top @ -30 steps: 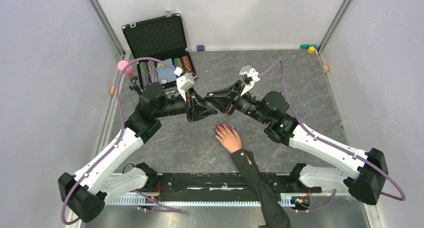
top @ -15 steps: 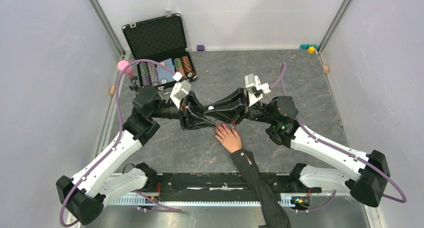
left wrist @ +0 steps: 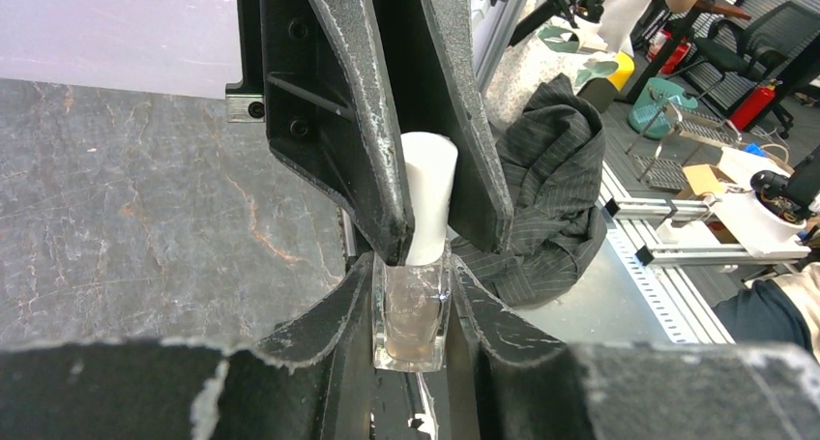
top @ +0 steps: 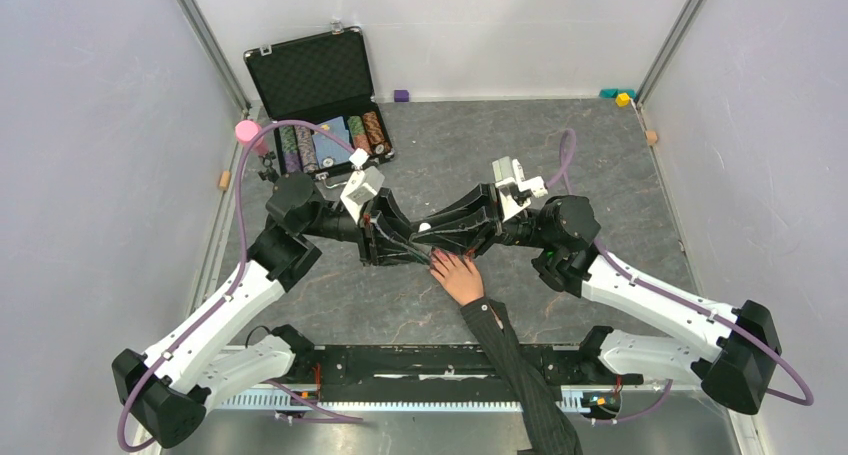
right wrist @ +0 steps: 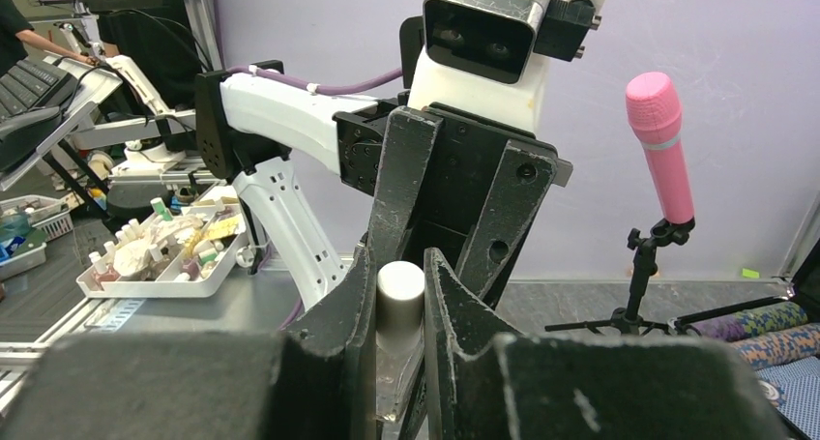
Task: Paint the nails
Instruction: Unscrew the nail polish bottle.
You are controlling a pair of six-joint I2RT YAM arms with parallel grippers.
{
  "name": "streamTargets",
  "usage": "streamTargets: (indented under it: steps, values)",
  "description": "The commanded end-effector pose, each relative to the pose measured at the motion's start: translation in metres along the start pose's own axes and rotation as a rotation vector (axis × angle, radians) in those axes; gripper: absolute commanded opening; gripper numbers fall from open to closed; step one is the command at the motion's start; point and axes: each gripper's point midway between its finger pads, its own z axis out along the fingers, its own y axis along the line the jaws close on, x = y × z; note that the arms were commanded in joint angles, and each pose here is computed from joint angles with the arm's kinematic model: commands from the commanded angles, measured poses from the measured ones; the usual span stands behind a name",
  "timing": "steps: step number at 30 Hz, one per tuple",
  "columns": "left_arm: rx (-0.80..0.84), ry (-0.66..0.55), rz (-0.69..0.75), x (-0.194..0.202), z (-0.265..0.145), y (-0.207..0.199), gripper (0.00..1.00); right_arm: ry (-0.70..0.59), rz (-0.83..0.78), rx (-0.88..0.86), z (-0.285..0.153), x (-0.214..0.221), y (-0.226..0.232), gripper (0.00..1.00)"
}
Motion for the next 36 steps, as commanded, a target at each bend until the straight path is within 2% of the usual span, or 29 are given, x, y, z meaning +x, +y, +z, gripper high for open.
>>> streamTargets:
  steps: [1,3,8,11,15,25,31,36]
  values:
    - [-0.038,-0.048,-0.02,-0.016,0.0,0.0,0.02,0.034,-0.051,-0.013,-0.004,0.01,0.003,0.0]
    - [-0.078,-0.053,-0.021,-0.016,-0.001,0.007,0.02,0.04,-0.052,0.036,-0.005,0.011,-0.006,0.03]
    - [-0.192,-0.066,-0.007,-0.016,-0.005,0.024,0.02,0.049,-0.053,0.182,-0.012,0.011,-0.027,0.47]
    - [-0.262,-0.068,0.005,-0.017,-0.009,0.034,0.02,0.053,-0.044,0.3,-0.02,0.01,-0.044,0.67]
    - [-0.375,-0.058,0.004,-0.015,-0.016,0.052,0.02,0.052,-0.036,0.393,-0.029,0.007,-0.055,0.78]
    - [-0.745,-0.01,-0.069,0.008,-0.049,0.107,0.02,0.025,0.011,0.574,-0.048,0.0,-0.075,0.81]
    - [-0.799,0.019,-0.101,0.017,-0.055,0.117,0.02,0.06,0.094,0.718,-0.06,0.014,-0.095,0.76]
    - [-0.802,0.032,-0.117,0.021,-0.054,0.119,0.02,0.17,0.15,0.807,-0.06,0.036,-0.114,0.67]
